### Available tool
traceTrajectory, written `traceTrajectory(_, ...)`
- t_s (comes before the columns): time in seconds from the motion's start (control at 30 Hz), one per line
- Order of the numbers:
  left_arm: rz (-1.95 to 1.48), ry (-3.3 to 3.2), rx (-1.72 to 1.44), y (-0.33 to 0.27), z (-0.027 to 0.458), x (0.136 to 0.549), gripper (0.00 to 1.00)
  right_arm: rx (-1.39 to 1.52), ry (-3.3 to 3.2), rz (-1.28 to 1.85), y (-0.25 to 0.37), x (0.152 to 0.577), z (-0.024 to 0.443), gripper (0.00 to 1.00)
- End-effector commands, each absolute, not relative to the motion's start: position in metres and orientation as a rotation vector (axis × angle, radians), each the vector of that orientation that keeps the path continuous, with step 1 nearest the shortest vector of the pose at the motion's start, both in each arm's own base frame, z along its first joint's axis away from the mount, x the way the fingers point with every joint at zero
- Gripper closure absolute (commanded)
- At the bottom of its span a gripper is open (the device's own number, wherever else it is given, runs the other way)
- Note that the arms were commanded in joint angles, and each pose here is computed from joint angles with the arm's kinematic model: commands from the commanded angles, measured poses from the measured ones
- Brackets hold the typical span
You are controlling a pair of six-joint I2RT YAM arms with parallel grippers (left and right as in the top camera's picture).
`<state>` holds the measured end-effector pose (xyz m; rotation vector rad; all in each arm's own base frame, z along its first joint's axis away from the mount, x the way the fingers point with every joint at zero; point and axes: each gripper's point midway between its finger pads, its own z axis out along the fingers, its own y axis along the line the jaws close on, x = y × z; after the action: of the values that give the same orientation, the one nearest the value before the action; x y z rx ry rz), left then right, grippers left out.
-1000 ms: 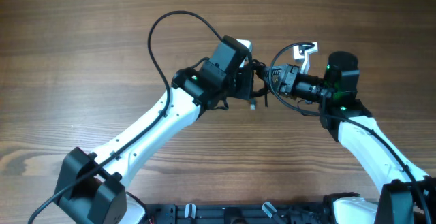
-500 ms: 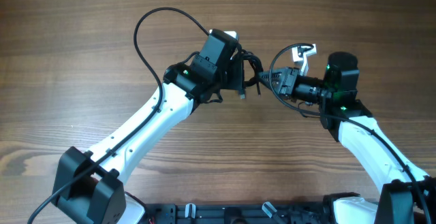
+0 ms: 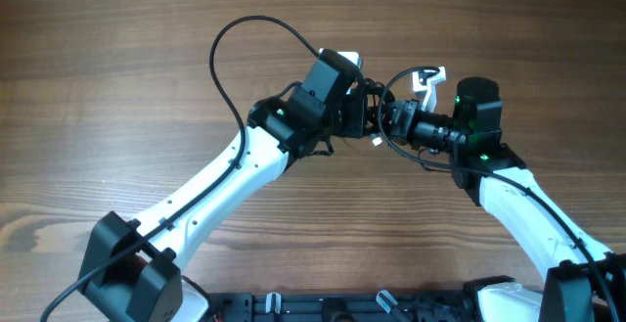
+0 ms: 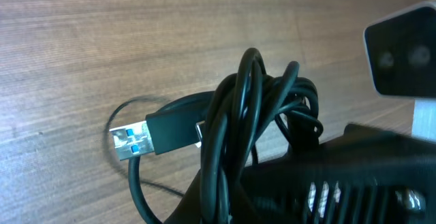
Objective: Untangle cables
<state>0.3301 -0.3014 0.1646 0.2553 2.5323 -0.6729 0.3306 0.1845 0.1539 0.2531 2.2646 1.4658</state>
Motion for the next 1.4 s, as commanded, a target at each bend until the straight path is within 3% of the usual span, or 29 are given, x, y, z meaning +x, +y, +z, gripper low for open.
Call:
traceTrajectory(0.0,-0.739,2.502,0.276,-0.312,0.178,0.325,0.96,0.288,2.270,1.351,0.177,0.341,0.146,0.91)
traceTrajectory(0.07,-0.719,2.501,0.252,-0.306,0.177,0.331,0.96,0.262,2.266,1.357,0.178,0.340,0.147,0.73)
traceTrajectory(0.33,-0.543,2.519,0.131,-0.250,0.167,0.363,0.96,-0.041,2.154,1.386,0.169,0.330,0.173,0.28)
traceTrajectory(0.47,-0.624,2.489,0.353,-0.254,0.171,0.362,0.96,-0.160,2.143,1.281,0.166,0.330,0.165,0.18)
traceTrajectory(0.63,-0.867,2.422,0.600,-0.271,0.183,0.344,0.96,-0.211,2.157,1.210,0.167,0.330,0.156,0.18)
traceTrajectory(0.83,-0.928,2.405,0.615,-0.275,0.188,0.342,0.96,-0.338,2.142,1.206,0.186,0.319,0.156,0.17)
traceTrajectory(1.0,-0.921,2.401,0.611,-0.274,0.188,0.343,0.96,-0.337,2.180,1.223,0.195,0.312,0.151,0.42)
traceTrajectory(1.2,-0.724,2.487,0.312,-0.248,0.176,0.367,0.96,-0.132,2.334,1.148,0.180,0.313,0.125,0.59)
traceTrajectory(1.37,-0.731,2.493,0.330,-0.254,0.175,0.362,0.96,-0.113,2.338,1.173,0.182,0.312,0.127,0.78)
